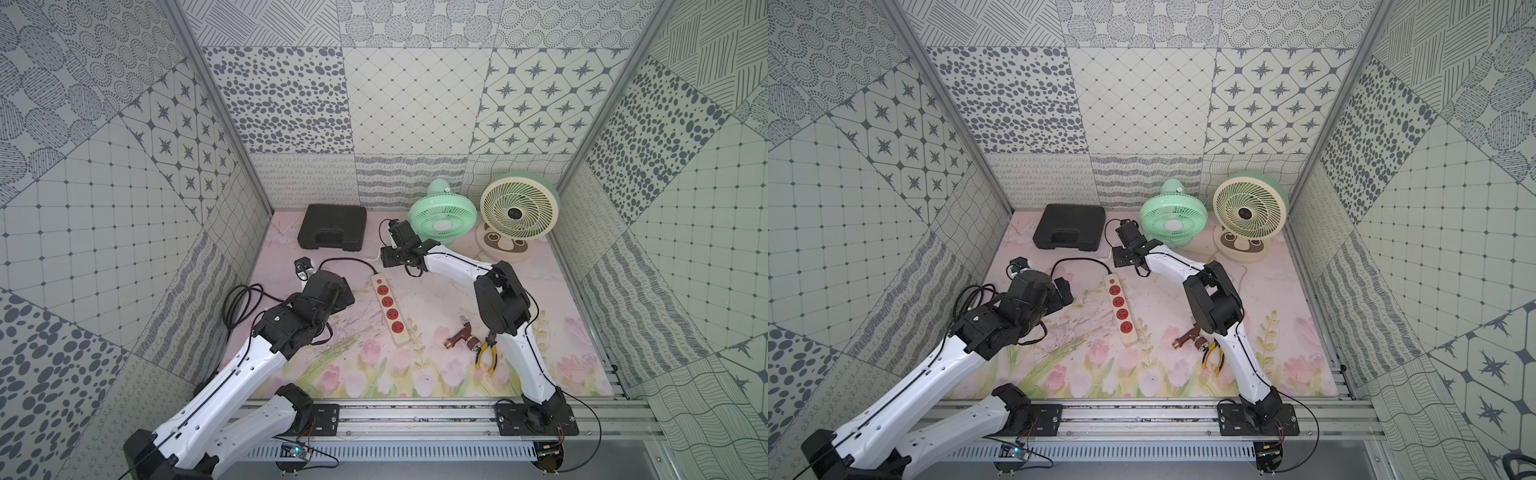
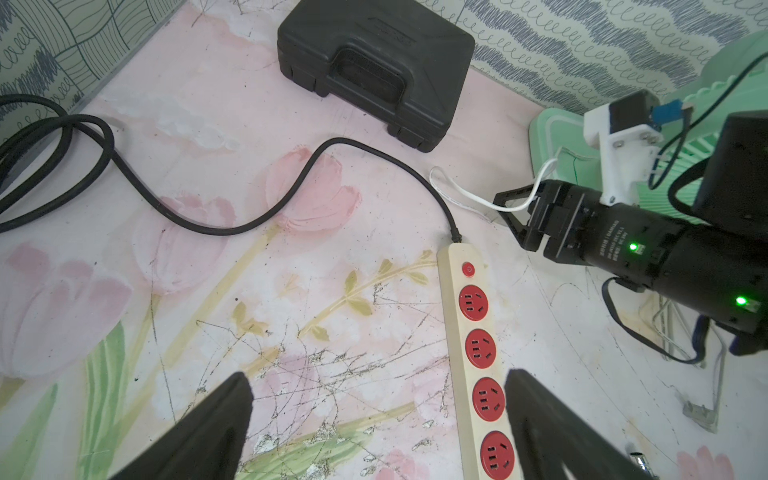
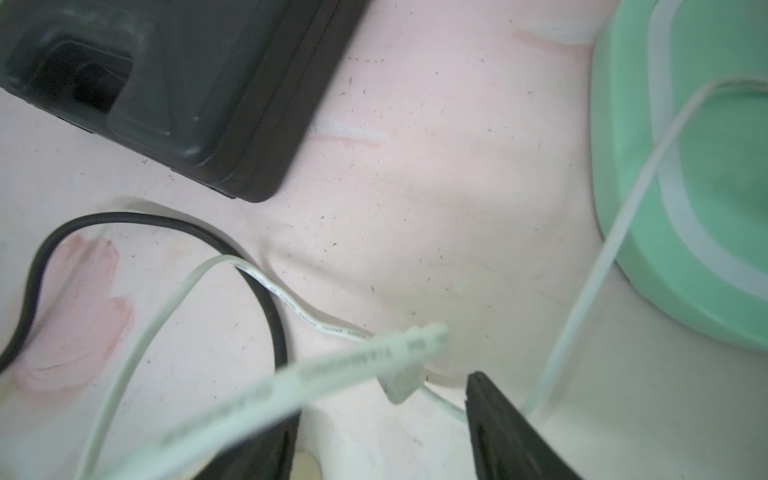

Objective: Unplug the desk fan from the power strip
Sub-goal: Place the plug at the center of the board, then reset both arms

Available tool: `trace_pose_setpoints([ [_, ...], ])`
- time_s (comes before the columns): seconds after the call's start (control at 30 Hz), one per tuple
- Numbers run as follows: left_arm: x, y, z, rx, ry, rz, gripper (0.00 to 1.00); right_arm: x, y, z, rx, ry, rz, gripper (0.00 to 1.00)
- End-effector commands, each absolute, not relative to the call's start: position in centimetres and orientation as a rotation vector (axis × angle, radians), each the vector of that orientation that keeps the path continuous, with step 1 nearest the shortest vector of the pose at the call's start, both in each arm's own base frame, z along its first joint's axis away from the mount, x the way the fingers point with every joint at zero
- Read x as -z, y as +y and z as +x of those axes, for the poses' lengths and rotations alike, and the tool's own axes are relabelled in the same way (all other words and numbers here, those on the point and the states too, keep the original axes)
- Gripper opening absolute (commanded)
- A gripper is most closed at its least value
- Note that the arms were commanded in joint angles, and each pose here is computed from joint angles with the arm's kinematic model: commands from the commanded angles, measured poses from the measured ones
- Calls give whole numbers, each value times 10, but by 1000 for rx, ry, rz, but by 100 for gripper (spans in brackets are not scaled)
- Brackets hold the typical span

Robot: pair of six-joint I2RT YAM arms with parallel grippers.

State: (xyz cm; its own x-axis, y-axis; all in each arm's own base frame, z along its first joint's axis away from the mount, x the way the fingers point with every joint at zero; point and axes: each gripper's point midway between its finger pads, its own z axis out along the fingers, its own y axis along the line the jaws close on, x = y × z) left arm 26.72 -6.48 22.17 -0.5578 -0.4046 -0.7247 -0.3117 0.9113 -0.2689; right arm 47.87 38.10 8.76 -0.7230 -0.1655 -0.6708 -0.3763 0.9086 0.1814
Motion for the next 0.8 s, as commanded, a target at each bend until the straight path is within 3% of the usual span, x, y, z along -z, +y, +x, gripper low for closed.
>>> trace_pose_setpoints([
  [0.0, -234, -71, 273, 164, 2186, -485, 99, -128, 373, 476, -408, 2312, -373, 76],
  [0.3, -236, -74, 279, 161, 2209, -497, 99, -138, 353, 454, -385, 2324, -398, 84],
  [0.33, -236, -74, 280, 158, 2210, -500, 99, -141, 351, 450, -393, 2323, -405, 93],
  [0.37, -237, -74, 281, 154, 2209, -501, 99, -143, 350, 447, -395, 2322, -409, 97],
  [0.63, -232, -63, 291, 138, 2206, -550, 98, -179, 331, 420, -442, 2215, -421, 97],
  [0.77, -227, -52, 297, 93, 2200, -578, 88, -197, 309, 404, -427, 2118, -409, 97],
])
